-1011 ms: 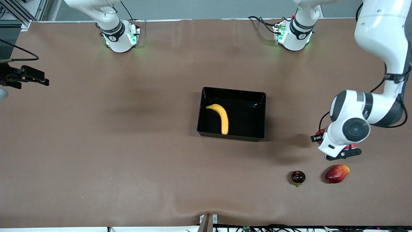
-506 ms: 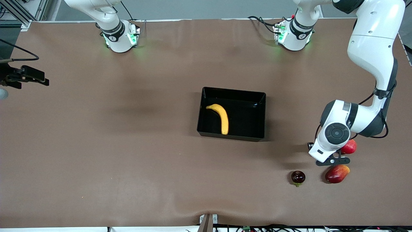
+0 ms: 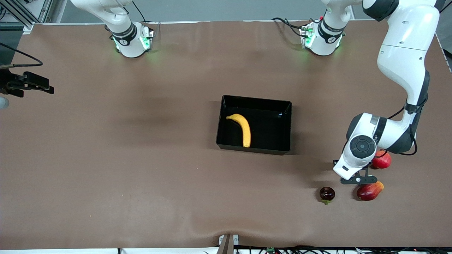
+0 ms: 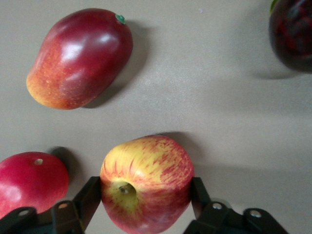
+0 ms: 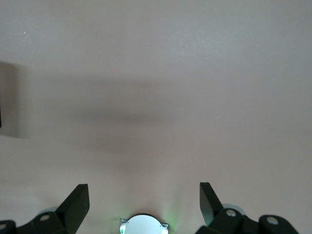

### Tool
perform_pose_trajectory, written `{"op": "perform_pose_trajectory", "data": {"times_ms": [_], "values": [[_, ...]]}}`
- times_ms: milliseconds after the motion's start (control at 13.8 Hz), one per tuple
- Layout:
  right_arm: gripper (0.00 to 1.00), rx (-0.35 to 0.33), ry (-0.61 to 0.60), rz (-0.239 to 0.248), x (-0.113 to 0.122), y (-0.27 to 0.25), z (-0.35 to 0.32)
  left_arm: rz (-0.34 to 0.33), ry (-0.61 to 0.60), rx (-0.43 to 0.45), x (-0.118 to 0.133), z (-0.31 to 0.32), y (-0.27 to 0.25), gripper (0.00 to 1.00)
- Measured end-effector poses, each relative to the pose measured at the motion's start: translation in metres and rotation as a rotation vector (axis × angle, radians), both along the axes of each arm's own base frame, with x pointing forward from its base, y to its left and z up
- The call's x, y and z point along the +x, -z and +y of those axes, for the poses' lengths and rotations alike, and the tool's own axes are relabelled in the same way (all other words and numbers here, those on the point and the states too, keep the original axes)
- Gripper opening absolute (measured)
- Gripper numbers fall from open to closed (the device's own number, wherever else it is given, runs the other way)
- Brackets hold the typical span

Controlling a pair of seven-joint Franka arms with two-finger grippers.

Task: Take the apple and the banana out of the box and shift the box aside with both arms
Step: 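Lower the apple onto the table and open the left gripper, then move the left gripper into the box and grasp the banana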

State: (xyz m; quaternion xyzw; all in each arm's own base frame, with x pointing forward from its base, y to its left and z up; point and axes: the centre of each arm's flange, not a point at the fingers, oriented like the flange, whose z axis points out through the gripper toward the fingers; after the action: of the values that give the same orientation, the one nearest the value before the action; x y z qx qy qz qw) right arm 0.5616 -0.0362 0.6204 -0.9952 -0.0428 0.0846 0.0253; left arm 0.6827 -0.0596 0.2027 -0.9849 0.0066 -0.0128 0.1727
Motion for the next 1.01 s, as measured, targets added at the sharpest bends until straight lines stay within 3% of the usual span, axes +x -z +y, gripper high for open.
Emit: {"op": "perform_pose_trajectory", "data": {"times_ms": [144, 506, 795, 1011], "values": [[1.00, 0.000, 0.000, 0.000, 0.000, 0.000, 0.000, -0.008, 0.006, -0.008, 0.001, -0.004, 0.000, 1.00], [1.00, 0.000, 0.000, 0.002, 0.000, 0.001, 0.000, -0.017, 0.005, -0.030, 0.003, -0.046, -0.062, 1.00], [1.00, 0.000, -0.001, 0.003, 0.000, 0.001, 0.001, 0.031, -0.040, -0.147, -0.024, -0.113, -0.131, 1.00], [1.00, 0.000, -0.001, 0.004, 0.000, 0.002, 0.001, 0.019, -0.099, -0.216, -0.052, -0.186, -0.144, 1.00]]}}
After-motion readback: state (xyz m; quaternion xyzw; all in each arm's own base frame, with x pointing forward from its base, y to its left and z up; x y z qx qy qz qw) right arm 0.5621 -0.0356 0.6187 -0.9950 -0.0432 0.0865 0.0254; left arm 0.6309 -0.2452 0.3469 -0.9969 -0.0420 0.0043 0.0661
